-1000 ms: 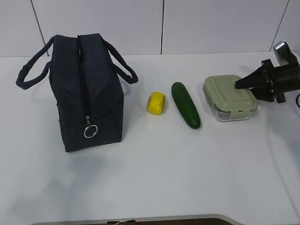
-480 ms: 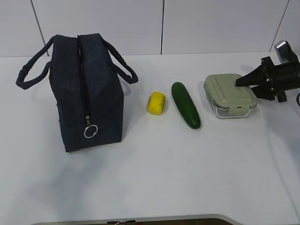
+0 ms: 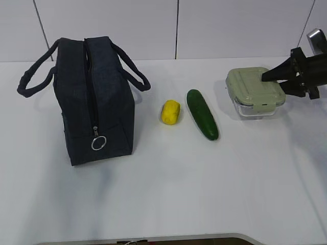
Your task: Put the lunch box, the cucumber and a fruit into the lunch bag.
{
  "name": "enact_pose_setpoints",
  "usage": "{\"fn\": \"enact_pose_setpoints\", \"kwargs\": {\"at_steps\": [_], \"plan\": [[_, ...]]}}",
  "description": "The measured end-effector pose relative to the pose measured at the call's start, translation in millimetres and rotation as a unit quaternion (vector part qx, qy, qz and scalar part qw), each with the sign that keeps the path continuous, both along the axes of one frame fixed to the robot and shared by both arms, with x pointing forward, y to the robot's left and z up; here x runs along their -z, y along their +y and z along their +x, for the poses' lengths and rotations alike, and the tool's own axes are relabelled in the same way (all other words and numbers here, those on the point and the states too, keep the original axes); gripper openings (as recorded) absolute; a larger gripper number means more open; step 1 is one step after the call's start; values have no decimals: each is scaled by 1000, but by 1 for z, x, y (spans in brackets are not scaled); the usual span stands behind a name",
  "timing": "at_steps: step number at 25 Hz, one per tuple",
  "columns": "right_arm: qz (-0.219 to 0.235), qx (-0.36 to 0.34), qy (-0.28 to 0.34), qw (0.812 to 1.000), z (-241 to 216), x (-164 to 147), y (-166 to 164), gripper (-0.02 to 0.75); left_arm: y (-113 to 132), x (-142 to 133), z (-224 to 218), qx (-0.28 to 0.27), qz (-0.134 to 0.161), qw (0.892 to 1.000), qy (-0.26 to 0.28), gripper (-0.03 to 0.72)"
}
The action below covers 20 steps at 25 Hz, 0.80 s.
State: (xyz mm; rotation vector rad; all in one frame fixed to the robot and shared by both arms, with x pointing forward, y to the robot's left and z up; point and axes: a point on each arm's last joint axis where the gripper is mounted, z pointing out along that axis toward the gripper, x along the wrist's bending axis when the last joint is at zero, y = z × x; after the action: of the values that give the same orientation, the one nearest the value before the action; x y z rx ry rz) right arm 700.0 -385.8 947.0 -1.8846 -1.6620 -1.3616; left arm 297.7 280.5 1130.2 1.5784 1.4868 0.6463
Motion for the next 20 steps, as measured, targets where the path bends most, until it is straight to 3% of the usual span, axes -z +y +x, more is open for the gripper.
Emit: {"fn": "enact_pose_setpoints", "kwargs": {"at_steps": [4,13,20], "plan": [[2,6,-4,1000,-1,-11,0,377,-4,0,28,3,-42,999,15,285],[15,18,-38,999,-4,-45,3,377,-10,5,94,0,-106,993,44,285],[24,10,-50,998,-4,-61,19,377,-20,10,152,27,-159,983,91,285]]}}
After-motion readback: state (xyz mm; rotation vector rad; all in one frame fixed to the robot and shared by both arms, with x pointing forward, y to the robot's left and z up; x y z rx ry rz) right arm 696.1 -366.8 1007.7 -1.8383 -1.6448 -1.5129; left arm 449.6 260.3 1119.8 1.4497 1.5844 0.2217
